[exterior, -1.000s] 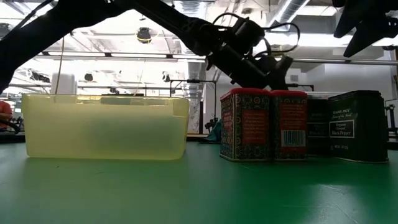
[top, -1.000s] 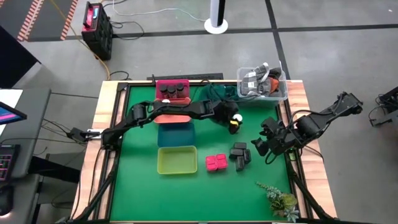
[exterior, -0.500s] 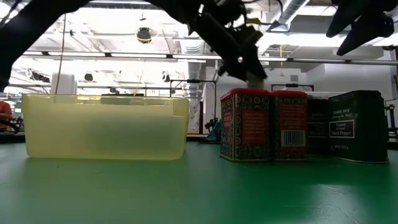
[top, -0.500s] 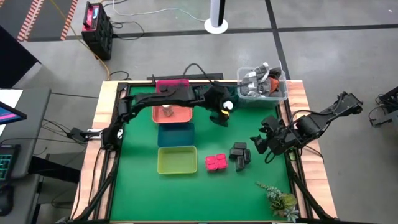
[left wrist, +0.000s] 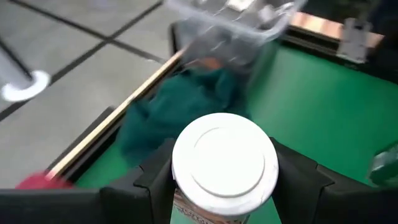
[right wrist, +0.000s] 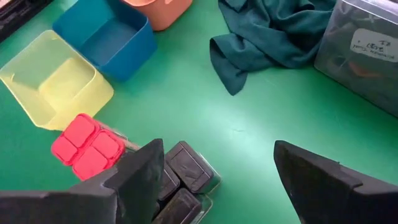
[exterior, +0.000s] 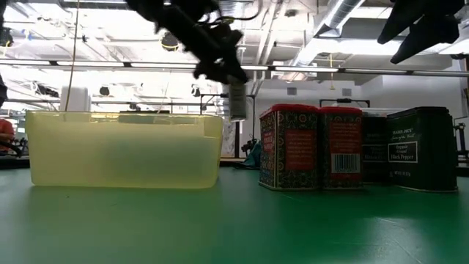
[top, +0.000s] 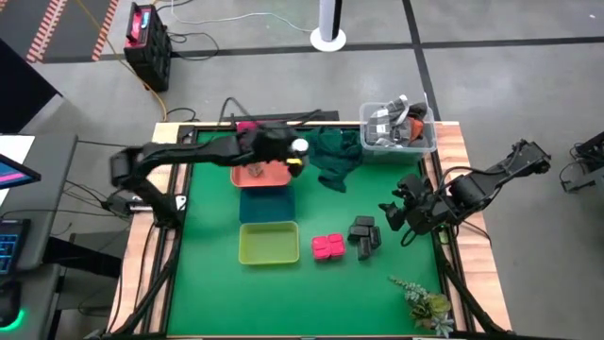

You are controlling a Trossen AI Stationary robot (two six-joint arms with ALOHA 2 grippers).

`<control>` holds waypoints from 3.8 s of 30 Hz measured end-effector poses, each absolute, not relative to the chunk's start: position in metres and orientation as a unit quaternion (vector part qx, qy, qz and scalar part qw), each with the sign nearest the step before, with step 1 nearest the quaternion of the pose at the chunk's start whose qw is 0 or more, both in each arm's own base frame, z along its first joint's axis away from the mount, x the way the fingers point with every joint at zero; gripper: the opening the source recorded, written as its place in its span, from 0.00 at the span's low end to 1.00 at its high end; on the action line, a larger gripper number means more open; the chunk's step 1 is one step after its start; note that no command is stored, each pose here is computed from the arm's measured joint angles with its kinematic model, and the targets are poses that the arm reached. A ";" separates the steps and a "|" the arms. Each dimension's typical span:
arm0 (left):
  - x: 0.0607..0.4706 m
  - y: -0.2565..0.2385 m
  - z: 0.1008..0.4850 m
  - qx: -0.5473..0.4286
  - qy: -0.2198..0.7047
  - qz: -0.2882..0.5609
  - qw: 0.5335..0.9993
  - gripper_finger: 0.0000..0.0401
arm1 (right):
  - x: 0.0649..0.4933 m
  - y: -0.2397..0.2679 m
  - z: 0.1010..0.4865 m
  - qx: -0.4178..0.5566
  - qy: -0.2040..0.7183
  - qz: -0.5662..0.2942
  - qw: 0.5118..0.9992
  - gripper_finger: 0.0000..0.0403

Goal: Sort spices by type
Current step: Put the white spice bottle into the orange bin, then put the left red spice can into the blue bin

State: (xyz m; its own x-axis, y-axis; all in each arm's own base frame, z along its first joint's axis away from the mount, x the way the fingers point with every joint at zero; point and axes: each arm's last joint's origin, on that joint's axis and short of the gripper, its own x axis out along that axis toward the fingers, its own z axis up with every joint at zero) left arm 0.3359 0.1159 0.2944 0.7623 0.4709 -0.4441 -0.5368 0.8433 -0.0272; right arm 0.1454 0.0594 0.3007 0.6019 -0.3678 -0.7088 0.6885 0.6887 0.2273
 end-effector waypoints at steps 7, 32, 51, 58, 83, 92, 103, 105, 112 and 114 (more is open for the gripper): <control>0.285 0.105 0.275 -0.105 0.181 0.372 0.905 0.49 | 0.147 0.057 0.301 0.237 0.324 -0.307 0.863 0.81; 0.274 0.103 0.202 -0.166 0.214 0.443 0.855 0.54 | 0.160 0.049 0.306 0.224 0.301 -0.296 0.878 0.81; 0.300 0.076 0.281 -0.053 0.202 0.334 0.919 0.66 | 0.160 0.050 0.306 0.218 0.313 -0.284 0.880 0.81; 0.329 0.013 0.301 -0.062 0.218 0.202 0.953 0.66 | 0.160 0.050 0.305 0.192 0.331 -0.264 0.885 0.81; 0.417 -0.109 0.270 -0.112 0.391 0.043 0.913 0.90 | 0.178 0.062 0.301 0.184 0.339 -0.219 0.896 0.81; 0.415 -0.104 0.260 -0.087 0.427 0.042 0.899 0.98 | 0.206 0.084 0.279 0.164 0.363 -0.207 0.894 0.81; 0.427 -0.103 0.232 -0.087 0.453 0.046 0.886 1.00 | 0.207 0.092 0.278 0.189 0.361 -0.195 0.892 0.81; 0.428 -0.103 0.234 -0.086 0.446 0.042 0.890 1.00 | 0.206 0.093 0.278 0.189 0.363 -0.194 0.892 0.81; 0.429 -0.100 0.234 -0.088 0.445 0.036 0.891 1.00 | 0.201 0.098 0.277 0.197 0.366 -0.191 0.889 0.81; 0.429 -0.101 0.234 -0.090 0.447 0.031 0.890 1.00 | 0.201 0.098 0.277 0.197 0.367 -0.191 0.889 0.81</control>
State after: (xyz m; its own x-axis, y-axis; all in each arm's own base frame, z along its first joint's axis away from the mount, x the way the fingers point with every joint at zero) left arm 0.4293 -0.1008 0.2337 0.5992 -0.0253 -0.8002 -0.1355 0.9819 -0.1326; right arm 0.2013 0.0983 0.2774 0.6579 -0.1950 -0.7274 0.4846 0.8490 0.2106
